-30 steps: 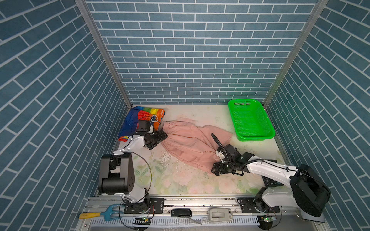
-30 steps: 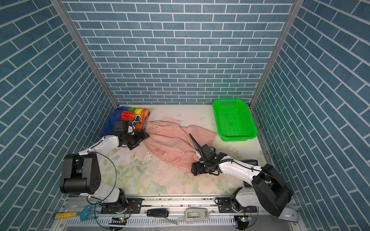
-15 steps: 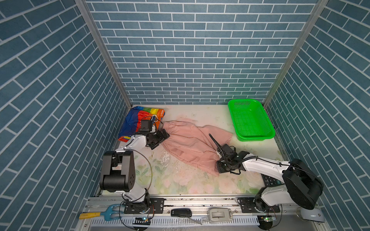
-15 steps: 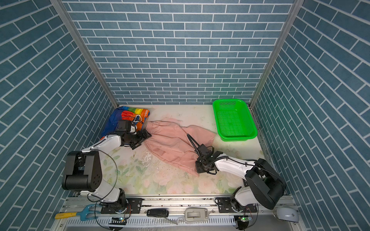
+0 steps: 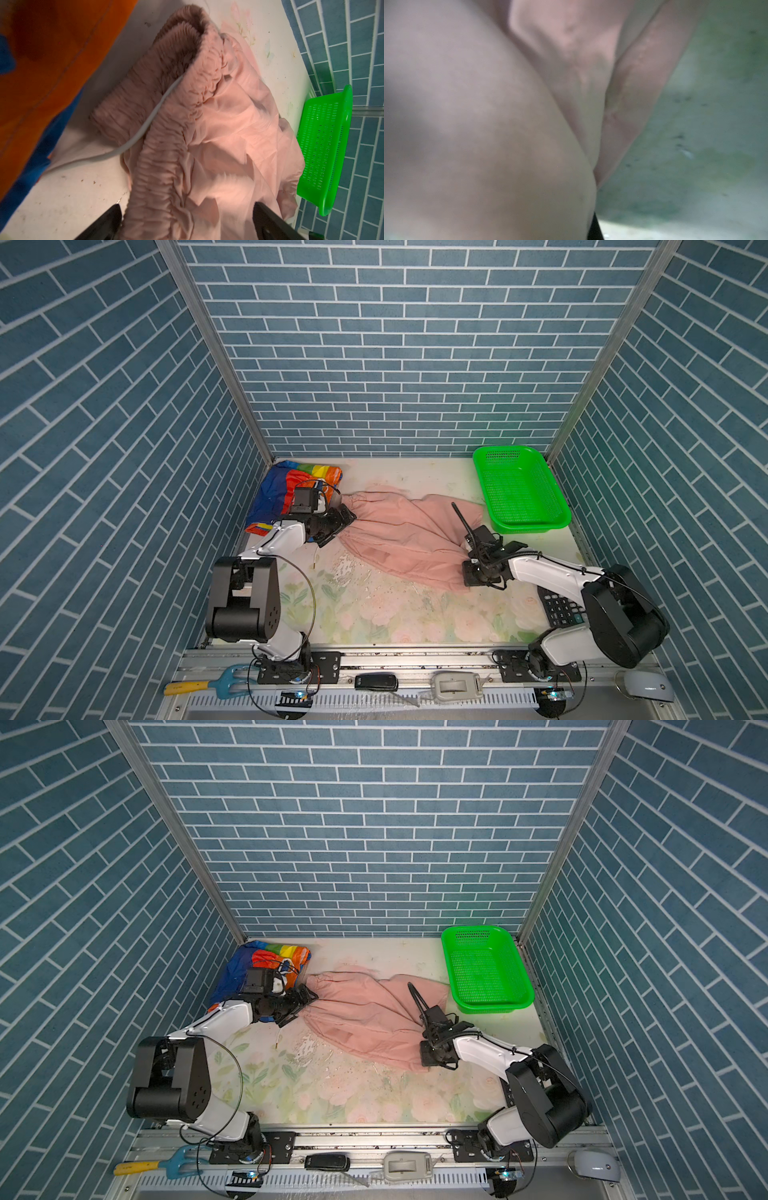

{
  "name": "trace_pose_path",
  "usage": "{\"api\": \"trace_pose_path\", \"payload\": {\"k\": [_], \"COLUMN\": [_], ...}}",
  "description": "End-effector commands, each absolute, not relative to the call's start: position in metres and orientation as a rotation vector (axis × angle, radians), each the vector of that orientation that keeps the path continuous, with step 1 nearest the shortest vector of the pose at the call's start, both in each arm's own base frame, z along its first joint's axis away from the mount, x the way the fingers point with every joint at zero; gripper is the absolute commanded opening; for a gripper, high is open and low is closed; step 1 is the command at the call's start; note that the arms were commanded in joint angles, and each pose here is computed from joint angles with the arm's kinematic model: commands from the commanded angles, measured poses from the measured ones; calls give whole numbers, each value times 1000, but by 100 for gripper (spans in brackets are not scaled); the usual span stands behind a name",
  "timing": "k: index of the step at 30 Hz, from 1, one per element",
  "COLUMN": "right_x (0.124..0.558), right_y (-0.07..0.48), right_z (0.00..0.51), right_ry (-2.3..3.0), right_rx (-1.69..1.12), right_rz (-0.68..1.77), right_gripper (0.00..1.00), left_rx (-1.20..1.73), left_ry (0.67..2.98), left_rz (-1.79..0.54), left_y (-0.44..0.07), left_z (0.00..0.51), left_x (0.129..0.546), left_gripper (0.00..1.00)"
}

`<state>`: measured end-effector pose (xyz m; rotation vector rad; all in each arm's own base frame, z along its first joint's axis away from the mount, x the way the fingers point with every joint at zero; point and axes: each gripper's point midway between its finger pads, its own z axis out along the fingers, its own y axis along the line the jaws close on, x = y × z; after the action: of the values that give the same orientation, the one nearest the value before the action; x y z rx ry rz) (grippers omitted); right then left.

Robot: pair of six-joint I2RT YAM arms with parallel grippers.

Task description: Fold and stack the shorts

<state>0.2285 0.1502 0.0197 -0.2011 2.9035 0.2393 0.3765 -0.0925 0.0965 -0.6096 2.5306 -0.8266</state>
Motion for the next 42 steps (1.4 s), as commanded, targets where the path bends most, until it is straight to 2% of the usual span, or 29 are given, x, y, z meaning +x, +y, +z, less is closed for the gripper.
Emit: {"api": "trace_pose_path", "payload": {"k": [1,5,10,12,17,18,19,24,30,37,42], "right_x": [233,249,248,246,240,240,240,243,251,266,282], "right_y": [132,123,135,136,139,139,139,156,171,164,152], "right_z": [30,38,50,59,84,89,95,111,103,102,97], "right_ry": [2936,2956,2930,2905,2813,2786,2756,2621,2511,2352,2267], "right_rx": [-251,-283,-273,-247,-152,-117,-77,159,433,695,828], "right_rz": [146,64,171,213,324,347,374,644,887,992,1056], "right_gripper": [0,0,30,48,83,94,98,99,99,99,99], "left_rx": [-597,-610,-608,-602,-602,-613,-623,-730,-851,-1008,-1083], "left_ry": [2509,2498,2509,2526,2570,2572,2568,2517,2418,2343,2277], "left_rz": [-876,-965,-1022,-998,-957,-950,-952,-1054,-1234,-1329,-1388], "left_y": [-102,-120,-132,-129,-121,-118,-116,-111,-121,-123,-125], "left_z": [100,95,94,93,90,89,90,95,108,104,94], "left_x": [375,376,369,362,349,347,346,342,336,319,325], "left_gripper": [99,97,97,97,97,98,98,98,99,99,97]}}
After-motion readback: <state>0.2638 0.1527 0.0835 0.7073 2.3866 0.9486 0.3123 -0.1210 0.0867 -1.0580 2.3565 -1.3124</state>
